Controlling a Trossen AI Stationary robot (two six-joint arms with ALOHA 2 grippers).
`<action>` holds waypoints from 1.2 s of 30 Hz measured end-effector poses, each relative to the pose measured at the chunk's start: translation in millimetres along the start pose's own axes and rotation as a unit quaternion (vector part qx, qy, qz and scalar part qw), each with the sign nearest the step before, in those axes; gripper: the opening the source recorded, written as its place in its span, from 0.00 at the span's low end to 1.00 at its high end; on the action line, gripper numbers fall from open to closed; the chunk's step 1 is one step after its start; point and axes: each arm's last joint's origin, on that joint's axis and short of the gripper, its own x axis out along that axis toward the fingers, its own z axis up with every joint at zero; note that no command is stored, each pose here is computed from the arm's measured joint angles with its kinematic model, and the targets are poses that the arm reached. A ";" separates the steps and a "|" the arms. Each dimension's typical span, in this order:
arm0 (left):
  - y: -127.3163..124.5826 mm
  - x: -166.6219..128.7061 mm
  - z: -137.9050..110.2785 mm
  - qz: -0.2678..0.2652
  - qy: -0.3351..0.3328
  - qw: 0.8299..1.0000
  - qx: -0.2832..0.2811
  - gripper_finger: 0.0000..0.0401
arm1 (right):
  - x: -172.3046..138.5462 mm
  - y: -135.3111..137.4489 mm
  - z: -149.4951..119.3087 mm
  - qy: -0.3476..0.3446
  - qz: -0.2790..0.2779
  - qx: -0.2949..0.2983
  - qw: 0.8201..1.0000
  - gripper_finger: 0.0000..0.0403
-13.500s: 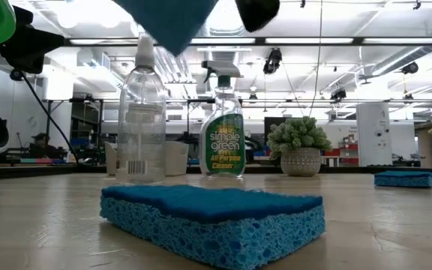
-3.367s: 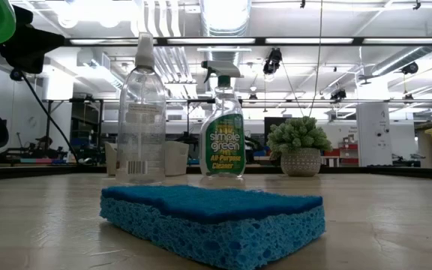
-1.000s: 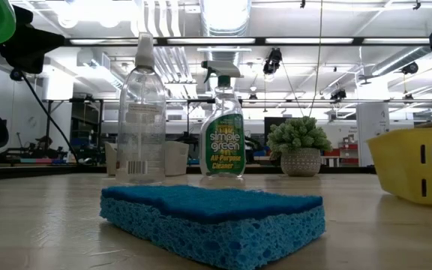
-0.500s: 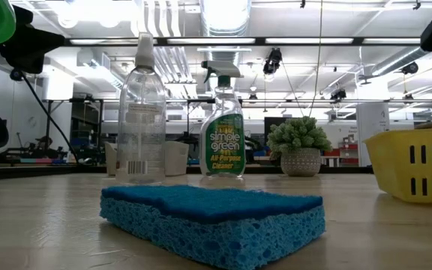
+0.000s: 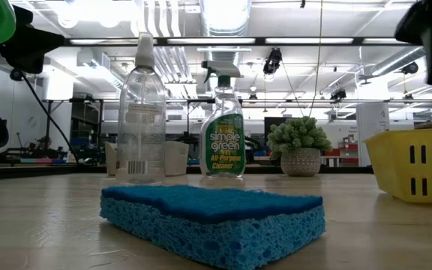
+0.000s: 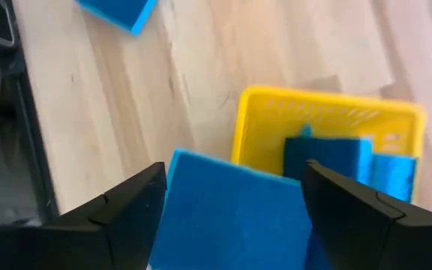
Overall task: Pick & Place Kitchen Items
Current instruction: Put the blue sponge into the yellow bin
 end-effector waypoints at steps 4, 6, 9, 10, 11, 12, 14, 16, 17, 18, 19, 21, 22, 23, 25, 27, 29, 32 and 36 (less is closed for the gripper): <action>0.0 0.0 0.0 0.000 0.000 1.000 0.000 0.63 | -2.5 0.8 2.8 -0.034 -0.017 -0.007 0.999 0.75; 0.0 0.0 0.0 0.000 0.000 1.000 0.000 0.63 | -4.9 3.2 2.5 -0.045 -0.018 -0.011 0.999 0.75; 0.0 0.0 -0.1 0.000 0.000 1.000 0.000 0.63 | -10.9 11.3 -0.8 -0.060 -0.010 -0.020 0.998 0.75; 0.0 0.0 0.0 0.000 0.000 1.000 0.000 0.63 | -13.4 15.2 -1.9 -0.067 -0.006 -0.023 0.998 0.75; 0.0 0.0 0.0 0.000 0.000 1.000 0.000 0.63 | -15.9 19.7 -4.0 -0.076 -0.002 -0.025 0.997 0.75; 0.0 0.0 0.0 0.000 0.000 1.000 0.000 0.63 | -17.2 23.8 -5.9 -0.084 0.000 -0.027 0.996 0.75; 0.0 0.0 0.0 0.000 0.000 1.000 0.000 0.63 | -17.3 34.1 -9.7 -0.101 0.009 -0.032 0.994 0.75; 0.0 0.0 0.0 0.000 0.000 1.000 0.000 0.63 | -15.0 43.6 -15.0 -0.107 0.013 -0.035 0.994 0.75; 0.0 0.0 -0.1 0.000 0.000 1.000 0.000 0.63 | -13.1 48.0 -17.5 -0.107 0.011 -0.034 0.994 0.75; 0.0 0.0 -0.1 0.000 0.000 1.000 0.000 0.63 | -11.0 52.8 -20.0 -0.105 0.012 -0.031 0.994 0.75; 0.0 0.0 0.0 0.000 0.000 1.000 0.000 0.63 | -8.0 57.3 -23.4 -0.102 0.012 -0.030 0.994 0.75; 0.0 0.0 -0.1 0.000 0.000 1.000 0.000 0.63 | 0.5 65.0 -29.9 -0.092 0.001 -0.027 0.995 0.75; 0.0 0.0 -0.2 0.000 0.000 1.000 0.000 0.63 | 4.6 69.1 -33.3 -0.086 -0.004 -0.027 0.996 0.75; 0.0 0.0 0.0 0.000 0.000 1.000 0.000 0.63 | 8.4 72.7 -36.6 -0.077 -0.012 -0.027 0.997 0.75; 0.0 0.0 0.0 0.000 0.000 1.000 0.000 0.63 | 14.3 79.4 -41.4 -0.056 -0.036 -0.031 0.997 0.75; 0.0 0.0 -0.1 0.000 0.000 1.000 0.000 0.63 | 17.7 85.9 -45.6 -0.040 -0.069 -0.039 0.996 0.75; 0.0 0.0 -0.1 0.000 0.000 1.000 0.000 0.63 | 20.6 92.2 -48.5 -0.022 -0.110 -0.054 0.992 0.75; 0.0 0.0 -0.1 0.000 0.000 1.000 0.000 0.63 | 24.0 100.2 -51.1 0.003 -0.176 -0.077 0.981 0.75; 0.0 0.0 0.0 0.000 0.000 1.000 0.000 0.63 | 32.1 107.7 -54.3 0.030 -0.244 -0.106 0.963 0.75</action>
